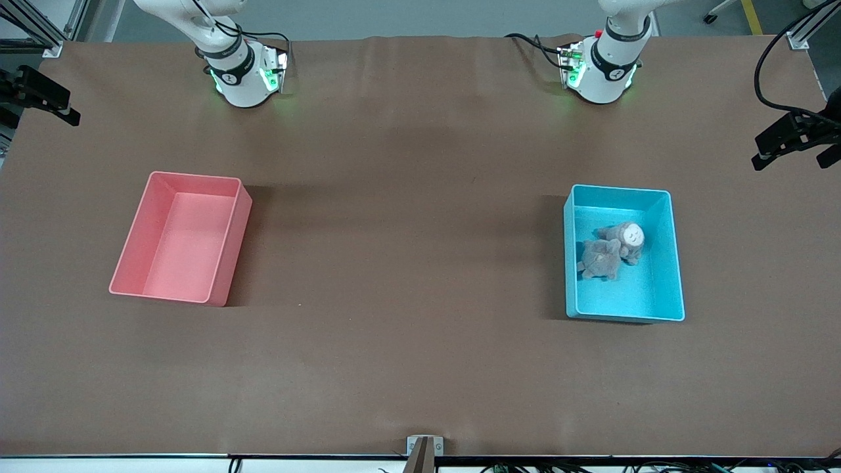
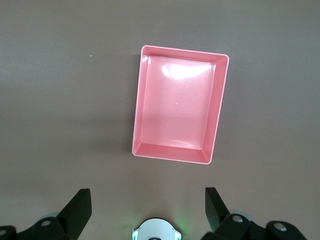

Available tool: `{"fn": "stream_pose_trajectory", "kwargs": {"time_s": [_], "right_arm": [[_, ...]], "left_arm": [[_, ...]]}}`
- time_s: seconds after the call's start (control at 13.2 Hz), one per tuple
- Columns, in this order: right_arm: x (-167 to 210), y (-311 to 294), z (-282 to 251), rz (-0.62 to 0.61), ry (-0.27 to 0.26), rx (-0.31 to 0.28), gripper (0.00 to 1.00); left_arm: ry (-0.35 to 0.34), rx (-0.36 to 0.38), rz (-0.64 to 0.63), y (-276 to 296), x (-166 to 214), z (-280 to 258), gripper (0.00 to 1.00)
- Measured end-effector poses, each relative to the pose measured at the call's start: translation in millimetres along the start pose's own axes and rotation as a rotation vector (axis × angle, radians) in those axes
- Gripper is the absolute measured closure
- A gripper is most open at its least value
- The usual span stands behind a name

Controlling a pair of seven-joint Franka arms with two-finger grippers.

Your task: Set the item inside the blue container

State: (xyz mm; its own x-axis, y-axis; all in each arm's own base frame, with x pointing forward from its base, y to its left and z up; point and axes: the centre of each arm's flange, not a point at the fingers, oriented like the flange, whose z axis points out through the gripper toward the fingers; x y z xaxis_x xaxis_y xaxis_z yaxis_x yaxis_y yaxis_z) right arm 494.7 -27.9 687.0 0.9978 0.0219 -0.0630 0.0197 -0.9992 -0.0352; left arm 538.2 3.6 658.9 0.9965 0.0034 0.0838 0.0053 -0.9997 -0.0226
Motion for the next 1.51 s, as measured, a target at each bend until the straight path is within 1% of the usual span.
{"fn": "stream_pose_trajectory", "kwargs": {"time_s": [0.3,1.06,1.29,1.51], "right_arm": [[0,-1,0,0.025,0.000,0.005,0.00],[0,0,0,0.029,0.001,0.006,0.00],[0,-1,0,0.036,0.001,0.015,0.00],[0,-1,2,0.040,-0.008,0.021,0.00]], "left_arm": [[0.000,-0.002,0.015,8,1,0,0.00],[0.005,-0.017,0.035,19,0,-3,0.00],[-0.015,-0.017,0.031,17,-3,-3,0.00],[-0.016,-0.017,0.029,16,-4,-6,0.00]]}}
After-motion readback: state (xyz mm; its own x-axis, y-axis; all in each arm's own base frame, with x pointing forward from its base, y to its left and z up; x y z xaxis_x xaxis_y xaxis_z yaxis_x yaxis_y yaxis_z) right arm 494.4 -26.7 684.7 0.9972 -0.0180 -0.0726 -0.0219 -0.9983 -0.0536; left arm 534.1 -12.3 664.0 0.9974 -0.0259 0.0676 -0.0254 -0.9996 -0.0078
